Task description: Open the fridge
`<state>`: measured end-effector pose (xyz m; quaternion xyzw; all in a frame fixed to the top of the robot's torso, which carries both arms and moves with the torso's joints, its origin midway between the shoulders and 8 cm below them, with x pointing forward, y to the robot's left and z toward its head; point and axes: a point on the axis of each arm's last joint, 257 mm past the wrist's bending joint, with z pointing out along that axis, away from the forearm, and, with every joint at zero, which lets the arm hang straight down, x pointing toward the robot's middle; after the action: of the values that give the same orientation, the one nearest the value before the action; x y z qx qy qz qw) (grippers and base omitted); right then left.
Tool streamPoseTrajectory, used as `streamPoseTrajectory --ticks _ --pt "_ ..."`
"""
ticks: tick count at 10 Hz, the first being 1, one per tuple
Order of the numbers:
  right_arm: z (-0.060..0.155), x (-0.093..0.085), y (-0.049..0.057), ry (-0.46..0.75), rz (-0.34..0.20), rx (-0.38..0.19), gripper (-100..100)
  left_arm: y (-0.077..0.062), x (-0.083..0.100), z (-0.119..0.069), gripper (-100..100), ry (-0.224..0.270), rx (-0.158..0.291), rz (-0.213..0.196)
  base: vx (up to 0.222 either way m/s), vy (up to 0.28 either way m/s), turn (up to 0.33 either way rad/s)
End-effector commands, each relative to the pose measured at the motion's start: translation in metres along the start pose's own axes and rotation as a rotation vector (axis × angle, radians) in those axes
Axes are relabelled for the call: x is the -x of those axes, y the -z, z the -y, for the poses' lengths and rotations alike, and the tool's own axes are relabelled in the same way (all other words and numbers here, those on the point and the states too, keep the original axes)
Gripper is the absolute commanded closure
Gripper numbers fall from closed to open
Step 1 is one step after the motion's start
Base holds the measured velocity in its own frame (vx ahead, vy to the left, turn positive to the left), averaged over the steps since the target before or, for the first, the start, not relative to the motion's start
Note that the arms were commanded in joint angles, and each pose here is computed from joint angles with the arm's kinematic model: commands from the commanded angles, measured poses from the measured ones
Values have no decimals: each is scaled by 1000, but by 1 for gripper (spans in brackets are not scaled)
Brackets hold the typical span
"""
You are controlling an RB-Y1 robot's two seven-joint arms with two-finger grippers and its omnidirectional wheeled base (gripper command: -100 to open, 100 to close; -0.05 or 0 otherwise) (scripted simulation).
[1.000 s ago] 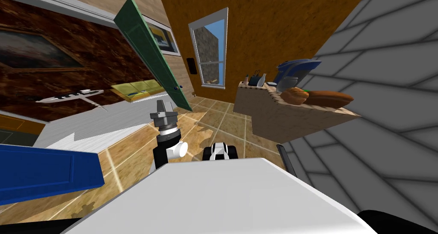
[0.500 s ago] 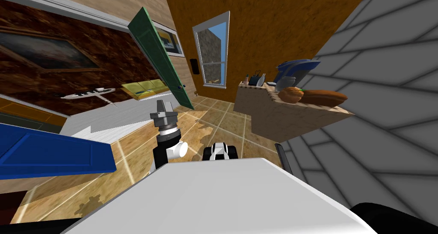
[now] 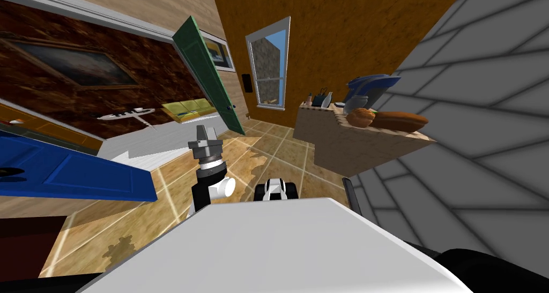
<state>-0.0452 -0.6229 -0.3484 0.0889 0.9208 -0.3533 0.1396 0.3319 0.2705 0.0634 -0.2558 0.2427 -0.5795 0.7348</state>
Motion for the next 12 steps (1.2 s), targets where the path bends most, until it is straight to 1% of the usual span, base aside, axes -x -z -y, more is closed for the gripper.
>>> streamPoseTrajectory --ticks 1,3,4,5,6,7,8,9,10,11,12 --pt "-28 38 -5 37 72 74 -100 0 0 0 0 0 0 0 -129 -60 121" --pt "-34 61 -9 20 113 80 -100 0 0 0 0 0 0 0 -117 -44 29" --pt "-51 89 -8 60 165 137 -100 0 0 0 0 0 0 0 -162 -39 92" --pt "-52 93 -8 60 172 137 -100 0 0 0 0 0 0 0 -171 -52 105" --pt "-54 104 -9 53 191 140 -100 0 0 0 0 0 0 0 -74 -31 7" --pt "-69 126 -6 98 235 192 -100 0 0 0 0 0 0 0 -161 -48 84" --pt "-71 135 -6 95 250 193 -100 0 0 0 0 0 0 0 -178 -47 89" --pt "-73 148 -6 87 273 195 -100 0 0 0 0 0 0 0 -72 -18 -3" --pt "-86 166 0 137 310 243 -100 0 0 0 0 0 0 0 -162 -35 111" --pt "-88 182 0 128 339 245 -100 0 0 0 0 0 0 0 -162 -42 75" --pt "-90 192 1 123 356 245 -100 0 0 0 0 0 0 0 -61 -16 -16"
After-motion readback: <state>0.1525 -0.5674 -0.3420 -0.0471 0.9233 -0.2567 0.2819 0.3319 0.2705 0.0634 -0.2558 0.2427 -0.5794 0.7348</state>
